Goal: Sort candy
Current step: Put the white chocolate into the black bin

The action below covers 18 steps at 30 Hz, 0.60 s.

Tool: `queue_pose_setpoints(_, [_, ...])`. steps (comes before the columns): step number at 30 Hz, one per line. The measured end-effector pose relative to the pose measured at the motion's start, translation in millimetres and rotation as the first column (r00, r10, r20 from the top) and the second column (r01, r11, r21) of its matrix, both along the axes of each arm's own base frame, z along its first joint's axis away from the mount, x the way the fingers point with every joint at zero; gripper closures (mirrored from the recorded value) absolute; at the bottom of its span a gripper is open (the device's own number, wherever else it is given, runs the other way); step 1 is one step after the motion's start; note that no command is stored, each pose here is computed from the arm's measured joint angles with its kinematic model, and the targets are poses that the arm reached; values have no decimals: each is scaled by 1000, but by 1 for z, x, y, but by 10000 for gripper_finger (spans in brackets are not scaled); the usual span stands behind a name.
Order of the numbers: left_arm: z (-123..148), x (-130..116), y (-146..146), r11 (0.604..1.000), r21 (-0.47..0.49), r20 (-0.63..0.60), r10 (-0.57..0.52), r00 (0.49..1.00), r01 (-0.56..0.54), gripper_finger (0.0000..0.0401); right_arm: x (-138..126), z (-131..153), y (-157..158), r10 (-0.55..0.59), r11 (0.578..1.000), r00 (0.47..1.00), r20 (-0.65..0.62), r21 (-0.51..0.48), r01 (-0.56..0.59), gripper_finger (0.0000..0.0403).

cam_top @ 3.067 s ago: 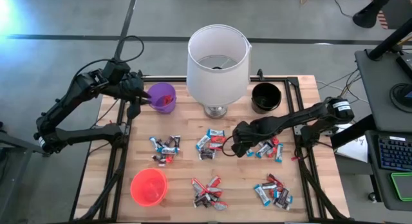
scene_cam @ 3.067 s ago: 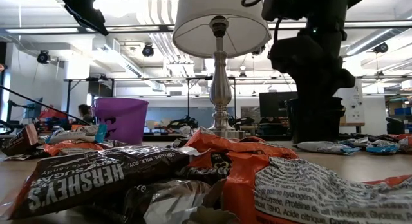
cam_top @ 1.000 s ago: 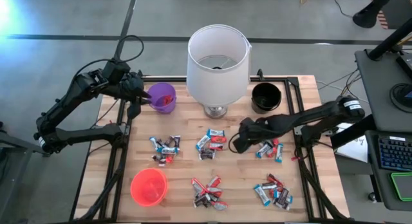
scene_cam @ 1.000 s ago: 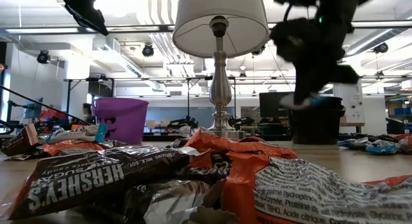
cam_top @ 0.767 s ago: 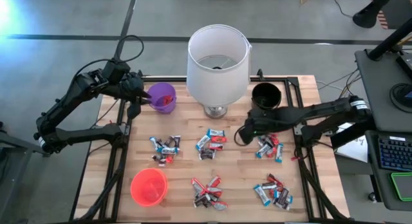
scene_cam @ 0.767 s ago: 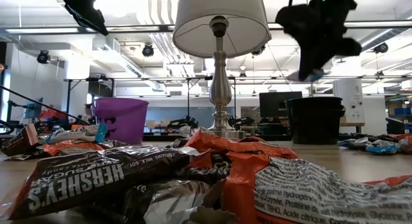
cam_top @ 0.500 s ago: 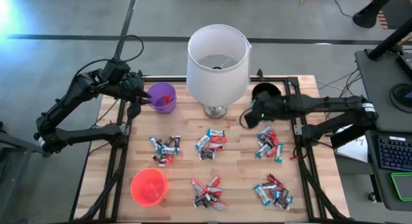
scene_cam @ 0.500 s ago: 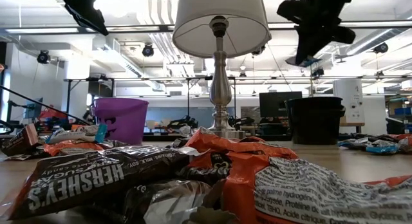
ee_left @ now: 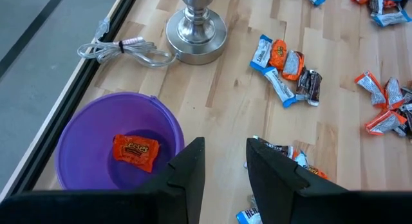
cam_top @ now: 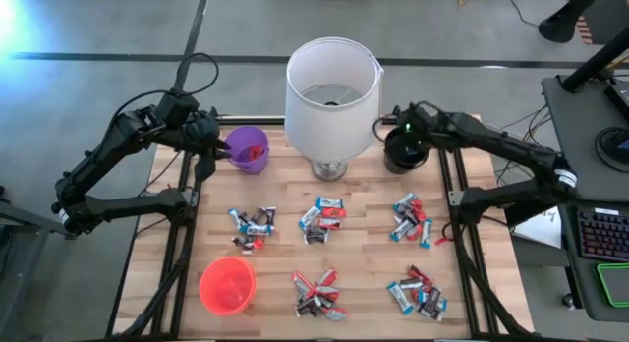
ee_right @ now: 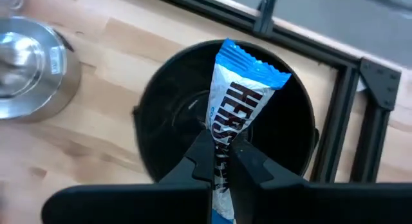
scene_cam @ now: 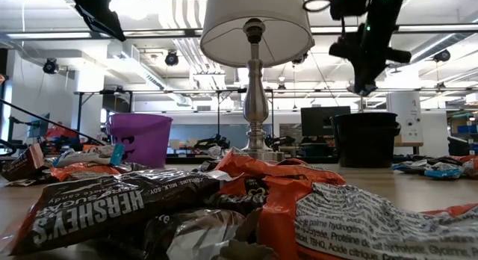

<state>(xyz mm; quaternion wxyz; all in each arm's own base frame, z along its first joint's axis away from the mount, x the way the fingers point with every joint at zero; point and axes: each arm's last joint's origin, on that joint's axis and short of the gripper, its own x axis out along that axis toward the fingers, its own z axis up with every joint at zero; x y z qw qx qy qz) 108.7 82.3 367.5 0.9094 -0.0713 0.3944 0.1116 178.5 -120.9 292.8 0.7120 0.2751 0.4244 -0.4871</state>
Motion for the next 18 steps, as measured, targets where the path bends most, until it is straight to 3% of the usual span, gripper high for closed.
queue_pose_setpoints(4, [0,0,0,1000,0,0,0,1000,0,305,-5,-4,-14,6,998,1000,8,55,-6,390])
queue_pose_setpoints(18, [0,0,0,1000,-5,1,6,1000,-6,305,-3,-3,-18,89,996,996,-8,21,-89,376])
